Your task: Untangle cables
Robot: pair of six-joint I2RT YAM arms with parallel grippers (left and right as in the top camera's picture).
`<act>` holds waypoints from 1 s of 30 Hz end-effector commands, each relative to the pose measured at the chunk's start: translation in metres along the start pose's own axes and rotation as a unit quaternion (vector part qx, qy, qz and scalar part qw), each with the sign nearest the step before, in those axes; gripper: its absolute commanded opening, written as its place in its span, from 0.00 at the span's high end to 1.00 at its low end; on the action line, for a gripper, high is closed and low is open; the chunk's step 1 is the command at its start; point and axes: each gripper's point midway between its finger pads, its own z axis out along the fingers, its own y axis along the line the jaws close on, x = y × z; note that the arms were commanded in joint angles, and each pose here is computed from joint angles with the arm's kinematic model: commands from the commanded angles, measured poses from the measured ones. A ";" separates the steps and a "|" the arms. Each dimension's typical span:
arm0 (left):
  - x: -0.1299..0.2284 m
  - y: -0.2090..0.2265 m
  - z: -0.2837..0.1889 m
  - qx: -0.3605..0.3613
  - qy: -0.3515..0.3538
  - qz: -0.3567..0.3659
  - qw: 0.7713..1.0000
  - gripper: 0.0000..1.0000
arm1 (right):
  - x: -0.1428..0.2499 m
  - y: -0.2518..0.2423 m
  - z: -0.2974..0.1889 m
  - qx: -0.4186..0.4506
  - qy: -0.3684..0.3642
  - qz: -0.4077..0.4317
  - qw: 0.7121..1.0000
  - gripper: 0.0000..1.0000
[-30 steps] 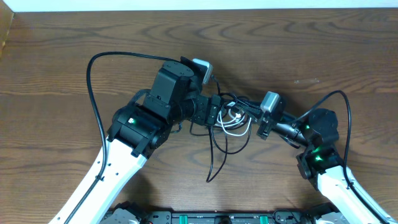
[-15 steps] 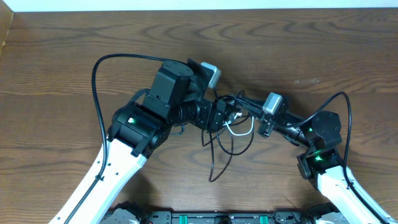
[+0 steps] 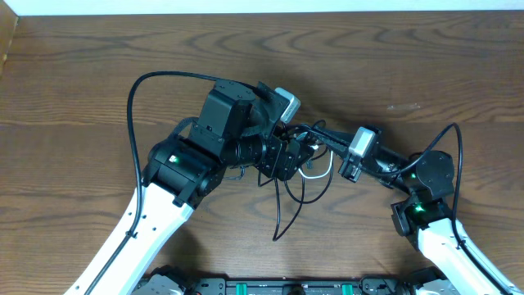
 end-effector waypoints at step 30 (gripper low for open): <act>-0.013 0.061 -0.011 -0.182 -0.030 0.014 0.983 0.92 | 0.041 -0.028 -0.008 0.083 0.089 0.068 0.990 0.01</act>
